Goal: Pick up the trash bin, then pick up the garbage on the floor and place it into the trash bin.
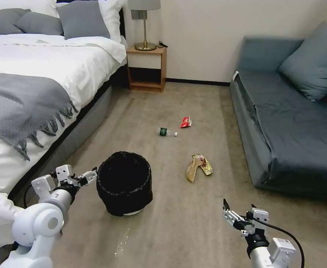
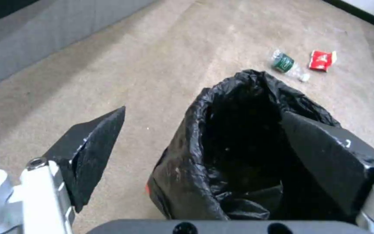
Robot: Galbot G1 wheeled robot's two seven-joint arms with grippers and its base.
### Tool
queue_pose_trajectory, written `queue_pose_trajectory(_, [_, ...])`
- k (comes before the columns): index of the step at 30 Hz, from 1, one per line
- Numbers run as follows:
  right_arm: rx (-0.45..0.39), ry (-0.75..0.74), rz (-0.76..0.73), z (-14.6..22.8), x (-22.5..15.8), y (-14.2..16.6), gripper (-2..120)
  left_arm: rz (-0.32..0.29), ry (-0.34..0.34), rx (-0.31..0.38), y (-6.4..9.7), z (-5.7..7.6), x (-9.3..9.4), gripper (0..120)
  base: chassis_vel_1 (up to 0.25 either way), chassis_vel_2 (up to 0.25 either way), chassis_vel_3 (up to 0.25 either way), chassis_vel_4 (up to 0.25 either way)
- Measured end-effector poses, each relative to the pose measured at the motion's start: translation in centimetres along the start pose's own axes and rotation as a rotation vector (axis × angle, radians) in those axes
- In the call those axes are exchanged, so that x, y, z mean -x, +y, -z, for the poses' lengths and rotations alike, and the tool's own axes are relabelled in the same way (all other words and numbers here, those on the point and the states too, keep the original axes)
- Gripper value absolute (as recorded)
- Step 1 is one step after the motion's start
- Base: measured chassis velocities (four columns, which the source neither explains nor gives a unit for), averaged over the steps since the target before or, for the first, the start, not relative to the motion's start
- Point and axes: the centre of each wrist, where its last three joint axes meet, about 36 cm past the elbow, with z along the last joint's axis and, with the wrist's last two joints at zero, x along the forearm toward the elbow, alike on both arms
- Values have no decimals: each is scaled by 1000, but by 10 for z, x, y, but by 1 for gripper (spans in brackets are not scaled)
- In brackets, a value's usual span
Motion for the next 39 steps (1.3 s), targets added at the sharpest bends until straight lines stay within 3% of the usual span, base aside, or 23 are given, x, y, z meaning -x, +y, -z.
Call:
queue_pose_trajectory(3, [7,-6,-7,0,2,-3,100,0,7,-8,-1,-1,7,98,0,0,0,0])
queue_pose_trajectory(10, [13,-12,-20,1,3,-9,100,6,47,-28,-3,-5,44,98,0,0,0,0])
queue_pose_trajectory(13, [14,-15,-30,1,4,-12,100,6,89,-36,-9,-13,69,97,0,0,0,0])
queue_pose_trajectory(21, [18,-21,-56,0,5,-21,100,15,159,-57,-18,-29,104,97,0,0,0,0])
queue_pose_trajectory(32, [22,-29,-71,-1,7,-23,100,40,209,-48,-21,-44,123,97,0,0,0,0])
queue_pose_trajectory(37, [28,-28,-76,-2,9,-22,100,45,217,-51,-21,-48,125,90,0,0,0,0])
queue_pose_trajectory(39, [30,-26,-74,-2,9,-22,100,43,219,-57,-20,-50,126,79,0,0,0,0])
